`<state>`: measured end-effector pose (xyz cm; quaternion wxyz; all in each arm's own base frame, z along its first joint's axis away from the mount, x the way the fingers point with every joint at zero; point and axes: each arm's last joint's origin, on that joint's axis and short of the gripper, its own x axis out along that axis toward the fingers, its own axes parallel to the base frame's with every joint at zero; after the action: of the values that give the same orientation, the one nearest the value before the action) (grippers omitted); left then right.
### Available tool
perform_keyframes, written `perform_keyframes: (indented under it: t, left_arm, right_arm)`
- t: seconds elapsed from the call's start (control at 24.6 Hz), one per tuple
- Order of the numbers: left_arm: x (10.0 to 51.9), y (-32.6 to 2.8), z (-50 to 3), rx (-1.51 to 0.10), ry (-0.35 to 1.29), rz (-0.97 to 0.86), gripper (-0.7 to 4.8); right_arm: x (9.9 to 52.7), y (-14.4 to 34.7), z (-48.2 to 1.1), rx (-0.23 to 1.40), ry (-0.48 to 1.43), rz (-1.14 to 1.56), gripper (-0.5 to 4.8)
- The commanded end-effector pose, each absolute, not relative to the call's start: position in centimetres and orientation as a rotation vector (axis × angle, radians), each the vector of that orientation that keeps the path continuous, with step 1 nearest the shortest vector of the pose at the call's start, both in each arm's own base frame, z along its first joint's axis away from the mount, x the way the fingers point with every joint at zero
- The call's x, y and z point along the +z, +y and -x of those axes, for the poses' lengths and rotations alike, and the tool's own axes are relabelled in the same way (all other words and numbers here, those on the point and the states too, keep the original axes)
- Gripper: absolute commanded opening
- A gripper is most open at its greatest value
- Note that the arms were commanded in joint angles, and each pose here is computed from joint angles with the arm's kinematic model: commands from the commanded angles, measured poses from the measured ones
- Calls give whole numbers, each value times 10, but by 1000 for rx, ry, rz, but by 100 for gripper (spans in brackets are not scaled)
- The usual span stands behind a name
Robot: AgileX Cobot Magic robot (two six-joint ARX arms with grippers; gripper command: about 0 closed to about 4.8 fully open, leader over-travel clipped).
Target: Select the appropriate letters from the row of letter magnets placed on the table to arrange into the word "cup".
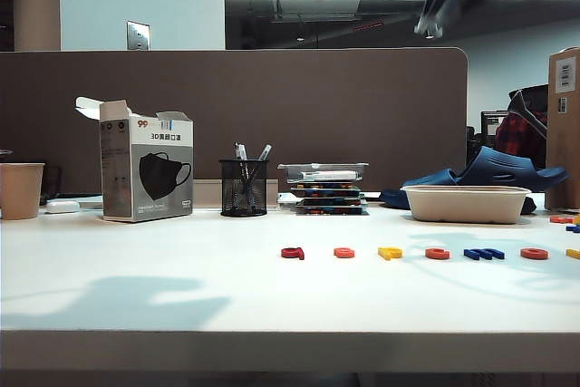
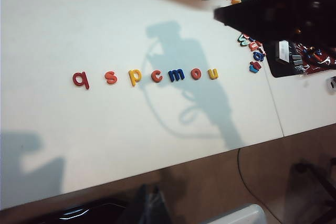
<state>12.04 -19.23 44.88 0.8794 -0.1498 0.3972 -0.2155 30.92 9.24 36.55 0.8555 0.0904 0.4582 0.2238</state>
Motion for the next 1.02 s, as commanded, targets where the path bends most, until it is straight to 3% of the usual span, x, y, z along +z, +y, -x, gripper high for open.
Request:
perform_keyframes:
  t: [0.04, 0.41, 1.02]
  left_arm:
    - [450, -192, -120, -450, 819, 317, -5]
    - [449, -193, -121, -449, 822, 313, -5]
    - [449, -194, -121, -449, 822, 314, -5]
  right_arm:
    - [353, 95, -321, 465, 992, -170, 110]
    - [308, 109, -343, 308, 1146, -16, 192]
    - [245, 136, -363, 224, 1326, 70, 192]
